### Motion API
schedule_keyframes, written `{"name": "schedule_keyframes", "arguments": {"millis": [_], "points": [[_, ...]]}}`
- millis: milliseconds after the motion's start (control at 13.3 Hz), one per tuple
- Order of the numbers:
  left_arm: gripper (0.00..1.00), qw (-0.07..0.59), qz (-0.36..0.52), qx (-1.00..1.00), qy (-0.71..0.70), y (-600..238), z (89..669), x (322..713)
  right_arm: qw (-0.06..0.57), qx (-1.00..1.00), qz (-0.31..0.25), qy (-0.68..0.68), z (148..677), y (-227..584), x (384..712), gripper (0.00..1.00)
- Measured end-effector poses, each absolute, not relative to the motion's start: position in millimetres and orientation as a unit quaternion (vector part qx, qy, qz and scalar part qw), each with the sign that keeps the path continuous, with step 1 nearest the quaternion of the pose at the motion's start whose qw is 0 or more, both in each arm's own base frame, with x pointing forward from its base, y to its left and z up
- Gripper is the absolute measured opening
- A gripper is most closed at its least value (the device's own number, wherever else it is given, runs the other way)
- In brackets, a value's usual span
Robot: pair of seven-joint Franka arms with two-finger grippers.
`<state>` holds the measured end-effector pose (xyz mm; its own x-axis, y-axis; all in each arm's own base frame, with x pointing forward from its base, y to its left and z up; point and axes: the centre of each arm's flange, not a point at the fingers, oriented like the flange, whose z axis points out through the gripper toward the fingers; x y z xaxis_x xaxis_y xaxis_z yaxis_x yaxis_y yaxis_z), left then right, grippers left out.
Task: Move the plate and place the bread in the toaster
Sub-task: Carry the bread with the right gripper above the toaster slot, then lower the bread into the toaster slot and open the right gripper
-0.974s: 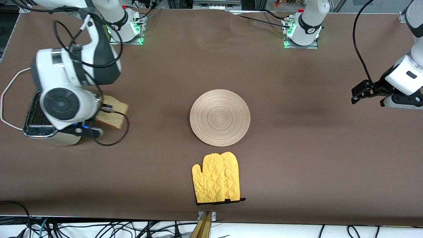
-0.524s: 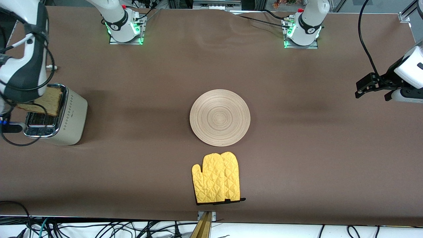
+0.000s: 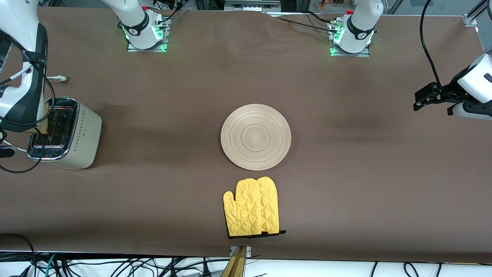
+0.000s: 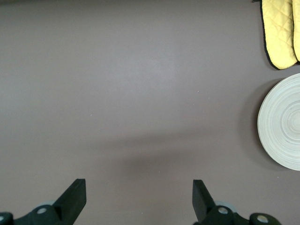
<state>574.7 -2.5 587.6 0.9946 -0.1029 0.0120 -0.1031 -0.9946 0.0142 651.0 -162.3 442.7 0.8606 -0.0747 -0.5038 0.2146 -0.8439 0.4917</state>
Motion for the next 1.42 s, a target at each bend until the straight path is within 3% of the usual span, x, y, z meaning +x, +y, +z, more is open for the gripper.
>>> {"name": "schedule_keyframes", "arguments": {"millis": [1124,1348,1423], "points": [[1.00,0.008,0.004,0.999,-0.052,-3.4,585.3,575.8,0.295,0.926,-0.232,0.045,386.3,-147.9,677.2,0.07],[1.00,0.008,0.004,0.999,-0.052,-3.4,585.2,575.8,0.302,0.925,-0.226,0.035,382.8,-136.0,680.0,0.17],[1.00,0.008,0.004,0.999,-0.052,-3.4,585.2,575.8,0.302,0.925,-0.225,0.036,383.1,-134.8,680.4,0.27]]}}
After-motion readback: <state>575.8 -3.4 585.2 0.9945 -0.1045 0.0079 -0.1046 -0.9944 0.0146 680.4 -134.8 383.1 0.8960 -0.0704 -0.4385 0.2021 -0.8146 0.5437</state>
